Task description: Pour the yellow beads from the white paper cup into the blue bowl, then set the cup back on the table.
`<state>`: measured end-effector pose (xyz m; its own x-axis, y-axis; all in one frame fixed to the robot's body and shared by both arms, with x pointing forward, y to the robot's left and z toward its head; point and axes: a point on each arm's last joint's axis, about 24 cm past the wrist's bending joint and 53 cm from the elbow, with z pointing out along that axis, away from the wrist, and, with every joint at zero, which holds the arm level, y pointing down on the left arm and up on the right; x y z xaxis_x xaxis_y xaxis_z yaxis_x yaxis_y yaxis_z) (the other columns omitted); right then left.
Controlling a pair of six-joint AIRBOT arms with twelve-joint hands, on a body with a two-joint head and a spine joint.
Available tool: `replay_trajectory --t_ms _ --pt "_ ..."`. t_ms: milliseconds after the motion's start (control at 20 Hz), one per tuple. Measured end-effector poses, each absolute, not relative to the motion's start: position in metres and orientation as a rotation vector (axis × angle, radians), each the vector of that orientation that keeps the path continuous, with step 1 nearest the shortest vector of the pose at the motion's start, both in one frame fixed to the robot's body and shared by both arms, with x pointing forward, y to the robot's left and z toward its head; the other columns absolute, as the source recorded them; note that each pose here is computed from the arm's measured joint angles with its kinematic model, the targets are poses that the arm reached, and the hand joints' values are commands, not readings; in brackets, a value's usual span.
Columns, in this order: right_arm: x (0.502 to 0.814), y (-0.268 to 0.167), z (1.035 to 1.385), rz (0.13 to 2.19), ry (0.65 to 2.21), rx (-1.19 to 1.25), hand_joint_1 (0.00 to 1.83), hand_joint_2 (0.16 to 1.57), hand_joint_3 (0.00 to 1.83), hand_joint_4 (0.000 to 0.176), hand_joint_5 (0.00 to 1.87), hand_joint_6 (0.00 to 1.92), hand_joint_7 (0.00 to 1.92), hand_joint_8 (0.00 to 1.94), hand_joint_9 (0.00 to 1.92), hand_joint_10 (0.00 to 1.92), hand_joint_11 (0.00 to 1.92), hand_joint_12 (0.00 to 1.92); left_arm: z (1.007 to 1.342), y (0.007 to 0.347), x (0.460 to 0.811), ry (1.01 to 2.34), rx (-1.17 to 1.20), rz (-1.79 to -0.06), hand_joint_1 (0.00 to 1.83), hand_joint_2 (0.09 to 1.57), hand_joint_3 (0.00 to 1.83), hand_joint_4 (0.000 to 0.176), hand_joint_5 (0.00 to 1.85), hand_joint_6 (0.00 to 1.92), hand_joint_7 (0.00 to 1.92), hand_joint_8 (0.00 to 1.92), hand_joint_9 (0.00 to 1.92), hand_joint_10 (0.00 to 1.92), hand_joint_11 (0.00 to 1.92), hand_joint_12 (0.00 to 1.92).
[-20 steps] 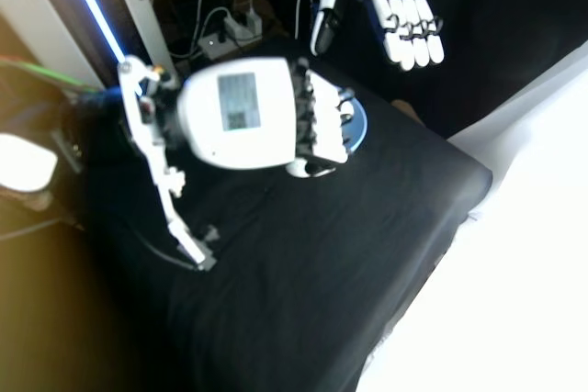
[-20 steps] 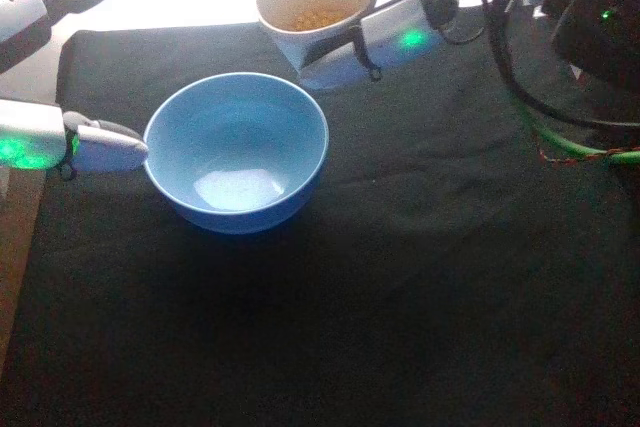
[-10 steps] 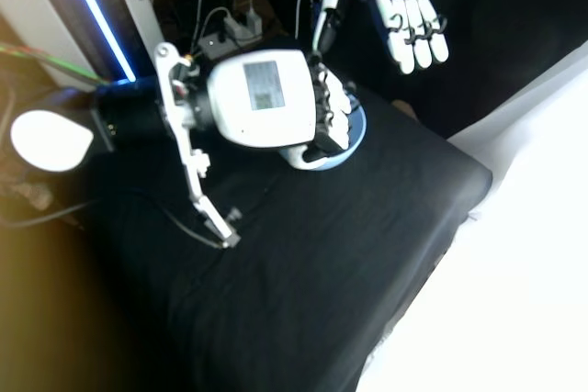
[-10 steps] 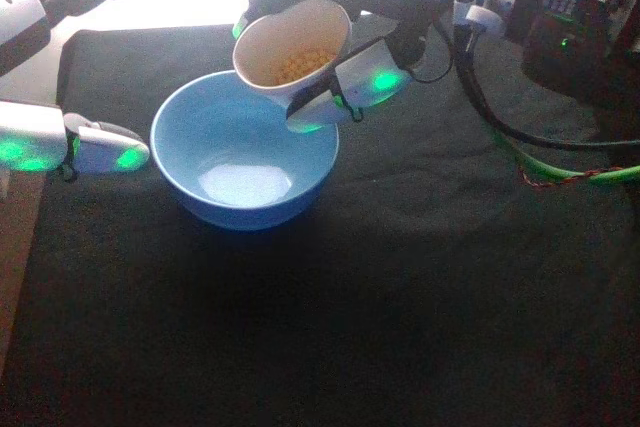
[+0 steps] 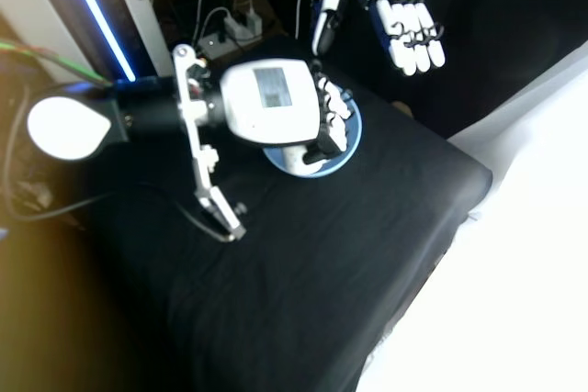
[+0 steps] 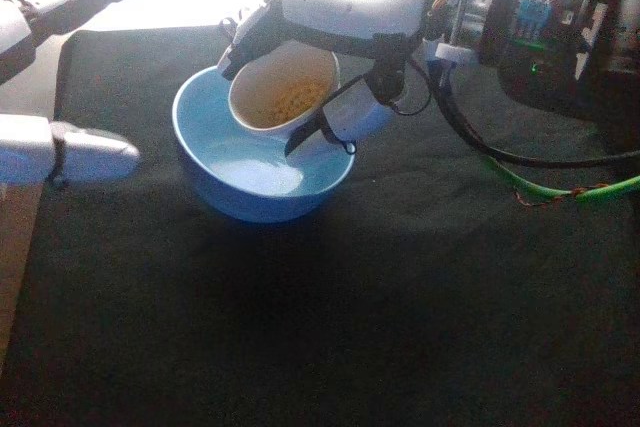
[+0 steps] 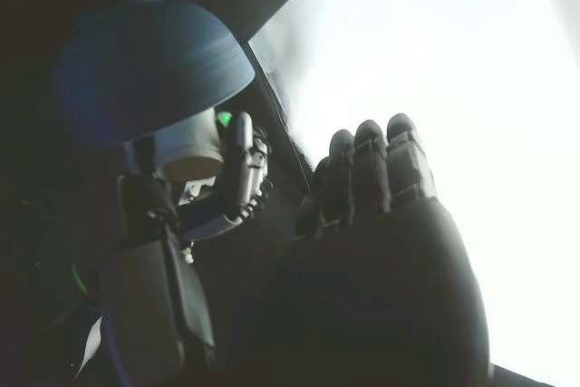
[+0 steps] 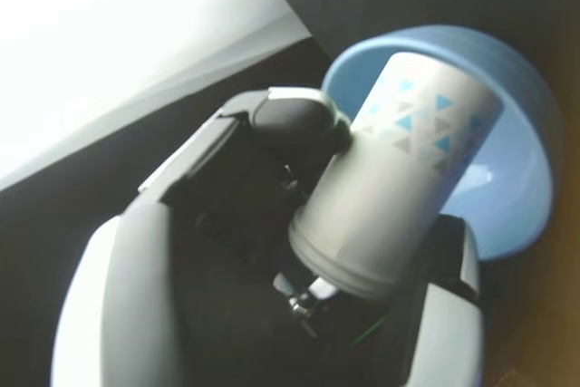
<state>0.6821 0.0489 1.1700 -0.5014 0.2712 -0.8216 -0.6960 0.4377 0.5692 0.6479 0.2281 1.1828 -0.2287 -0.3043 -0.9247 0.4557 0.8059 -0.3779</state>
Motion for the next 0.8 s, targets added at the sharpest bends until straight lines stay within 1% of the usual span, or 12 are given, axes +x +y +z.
replay_trajectory --t_ms 50,150,200,300,400,450,550,600,650,700,750,800 --pt "0.682 0.051 1.171 1.239 1.715 -0.375 1.14 1.02 0.0 0.0 0.88 0.0 0.84 0.81 0.5 1.36 0.47 1.86 1.182 0.233 0.647 1.668 0.116 -0.694 0.78 0.96 0.0 0.0 0.0 0.0 0.16 0.01 0.09 0.01 0.0 0.0" --pt "0.68 0.054 1.174 1.242 1.709 -0.388 1.19 1.04 0.0 0.0 0.82 0.0 0.69 0.99 0.51 1.55 0.62 1.92 1.182 0.239 0.648 1.674 0.107 -0.679 0.76 0.95 0.0 0.0 0.0 0.0 0.17 0.02 0.13 0.02 0.0 0.0" --pt "0.677 0.056 1.175 1.24 1.705 -0.403 1.31 1.1 0.0 0.0 0.8 0.0 0.89 1.06 0.6 1.44 0.7 1.84 1.182 0.241 0.647 1.678 0.108 -0.672 0.75 0.96 0.0 0.0 0.0 0.0 0.17 0.01 0.14 0.02 0.0 0.0" --pt "0.674 0.059 1.175 1.232 1.701 -0.432 1.34 1.14 0.0 0.0 0.76 0.01 0.9 1.14 0.63 1.2 0.65 1.68 1.179 0.241 0.647 1.69 0.109 -0.667 0.77 0.96 0.0 0.0 0.0 0.0 0.15 0.0 0.11 0.0 0.0 0.0" --pt "0.673 0.06 1.173 1.213 1.705 -0.456 1.32 1.17 0.0 0.0 0.74 0.0 0.85 1.22 0.68 1.26 0.61 1.72 1.176 0.241 0.646 1.703 0.115 -0.661 0.76 0.98 0.01 0.0 0.0 0.0 0.15 0.0 0.11 0.0 0.0 0.0" --pt "0.672 0.062 1.171 1.191 1.71 -0.478 1.3 1.23 0.0 0.0 0.67 0.0 0.74 1.38 0.54 1.23 0.43 1.73 1.176 0.241 0.646 1.705 0.115 -0.661 0.75 0.98 0.01 0.005 0.0 0.0 0.15 0.0 0.12 0.01 0.0 0.0" --pt "0.669 0.067 1.177 1.165 1.695 -0.517 1.35 1.12 0.0 0.0 0.8 0.01 0.94 1.08 0.77 0.84 0.47 1.46 1.176 0.241 0.646 1.705 0.115 -0.661 0.77 0.96 0.0 0.04 0.0 0.0 0.15 0.0 0.11 0.0 0.0 0.0" --pt "0.664 0.074 1.184 1.148 1.668 -0.557 1.36 1.08 0.0 0.0 0.89 0.01 1.03 0.94 0.86 0.81 0.51 1.46 1.175 0.241 0.646 1.708 0.114 -0.66 0.71 0.96 0.0 0.024 0.0 0.0 0.13 0.0 0.09 0.0 0.0 0.0" --pt "0.662 0.077 1.189 1.145 1.651 -0.576 1.28 1.1 0.02 0.0 0.9 0.72 1.04 1.06 0.8 0.8 0.37 1.51 1.175 0.241 0.646 1.709 0.116 -0.658 0.73 0.96 0.0 0.0 0.0 0.0 0.15 0.01 0.12 0.01 0.0 0.0" --pt "0.66 0.079 1.189 1.149 1.646 -0.582 1.28 1.11 0.01 0.0 0.79 0.34 0.81 0.5 0.67 0.67 0.23 1.47 1.175 0.241 0.646 1.709 0.114 -0.659 0.73 0.96 0.0 0.009 0.0 0.0 0.13 0.0 0.12 0.01 0.01 0.01" --pt "0.659 0.08 1.187 1.141 1.649 -0.591 1.25 1.14 0.0 0.0 0.85 0.84 0.94 1.05 0.74 0.72 0.27 1.51 1.176 0.242 0.646 1.708 0.116 -0.657 0.75 0.95 0.0 0.031 0.0 0.0 0.13 0.0 0.1 0.0 0.0 0.0" --pt "0.66 0.079 1.185 1.126 1.657 -0.596 1.32 1.15 0.0 0.0 0.79 0.38 0.89 1.15 0.7 0.67 0.2 1.49 1.176 0.243 0.645 1.711 0.115 -0.654 0.74 0.96 0.0 0.0 0.0 0.0 0.17 0.01 0.14 0.02 0.02 0.01"
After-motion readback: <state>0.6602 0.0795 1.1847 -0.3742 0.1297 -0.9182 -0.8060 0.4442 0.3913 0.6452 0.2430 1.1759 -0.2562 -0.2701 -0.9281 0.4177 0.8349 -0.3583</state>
